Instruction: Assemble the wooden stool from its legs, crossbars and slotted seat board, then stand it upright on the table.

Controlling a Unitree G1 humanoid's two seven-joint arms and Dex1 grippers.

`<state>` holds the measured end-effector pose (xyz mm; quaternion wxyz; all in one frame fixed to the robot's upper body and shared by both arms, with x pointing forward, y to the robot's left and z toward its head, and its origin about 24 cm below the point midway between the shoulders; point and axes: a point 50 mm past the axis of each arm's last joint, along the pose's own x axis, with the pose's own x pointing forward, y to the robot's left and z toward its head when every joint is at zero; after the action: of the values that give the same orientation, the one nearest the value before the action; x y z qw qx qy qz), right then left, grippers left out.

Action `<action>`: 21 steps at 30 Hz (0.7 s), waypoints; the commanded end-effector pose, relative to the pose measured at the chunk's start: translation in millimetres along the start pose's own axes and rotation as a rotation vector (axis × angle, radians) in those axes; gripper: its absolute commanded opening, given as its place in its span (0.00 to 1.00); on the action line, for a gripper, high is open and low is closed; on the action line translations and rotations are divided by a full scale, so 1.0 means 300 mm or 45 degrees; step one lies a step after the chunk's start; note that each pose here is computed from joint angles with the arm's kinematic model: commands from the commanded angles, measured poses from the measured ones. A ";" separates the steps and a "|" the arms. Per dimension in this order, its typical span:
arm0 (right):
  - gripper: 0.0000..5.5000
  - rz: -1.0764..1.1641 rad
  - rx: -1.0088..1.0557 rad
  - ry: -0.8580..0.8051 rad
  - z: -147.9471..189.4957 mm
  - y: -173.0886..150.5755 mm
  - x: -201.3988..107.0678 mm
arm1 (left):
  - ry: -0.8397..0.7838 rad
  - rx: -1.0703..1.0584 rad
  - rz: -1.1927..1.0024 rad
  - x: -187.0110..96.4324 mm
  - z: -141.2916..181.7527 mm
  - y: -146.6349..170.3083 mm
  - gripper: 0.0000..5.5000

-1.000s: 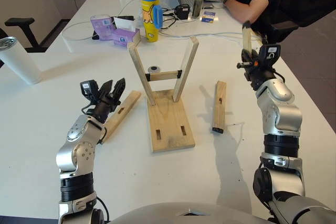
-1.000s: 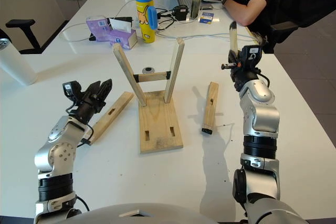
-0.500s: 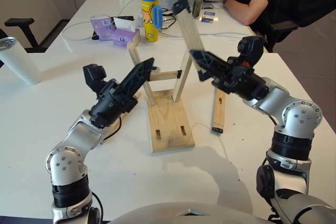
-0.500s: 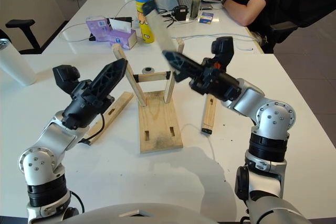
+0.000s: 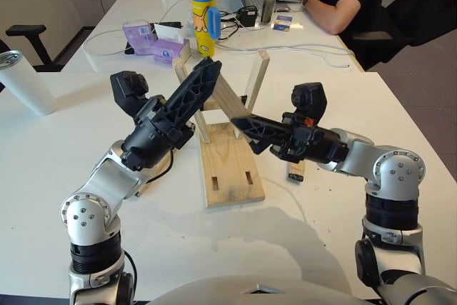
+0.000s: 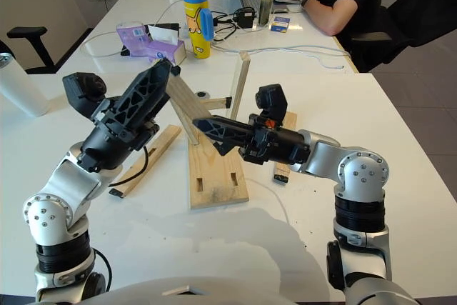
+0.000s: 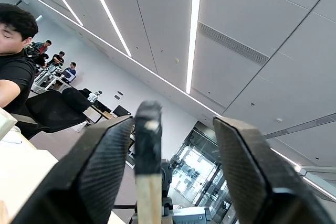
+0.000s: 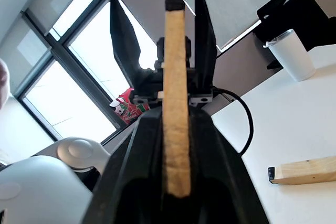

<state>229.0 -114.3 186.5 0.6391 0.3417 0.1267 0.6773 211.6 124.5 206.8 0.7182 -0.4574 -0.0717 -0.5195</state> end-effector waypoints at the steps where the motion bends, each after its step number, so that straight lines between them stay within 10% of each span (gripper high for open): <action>1: 0.08 -0.020 -0.042 -0.008 -0.001 -0.002 0.003 | 0.038 -0.011 0.002 -0.005 -0.016 -0.001 0.39; 11: 0.08 -0.035 -0.067 -0.016 0.002 -0.007 0.004 | 0.011 -0.038 0.036 -0.023 -0.016 0.020 0.09; 21: 0.08 -0.090 -0.071 -0.001 -0.014 -0.029 -0.009 | -0.002 -0.028 0.061 -0.024 -0.009 0.033 0.09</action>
<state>231.1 -110.5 182.2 0.6546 0.3272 0.1119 0.6722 214.7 126.6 193.7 0.7293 -0.4638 -0.0465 -0.5008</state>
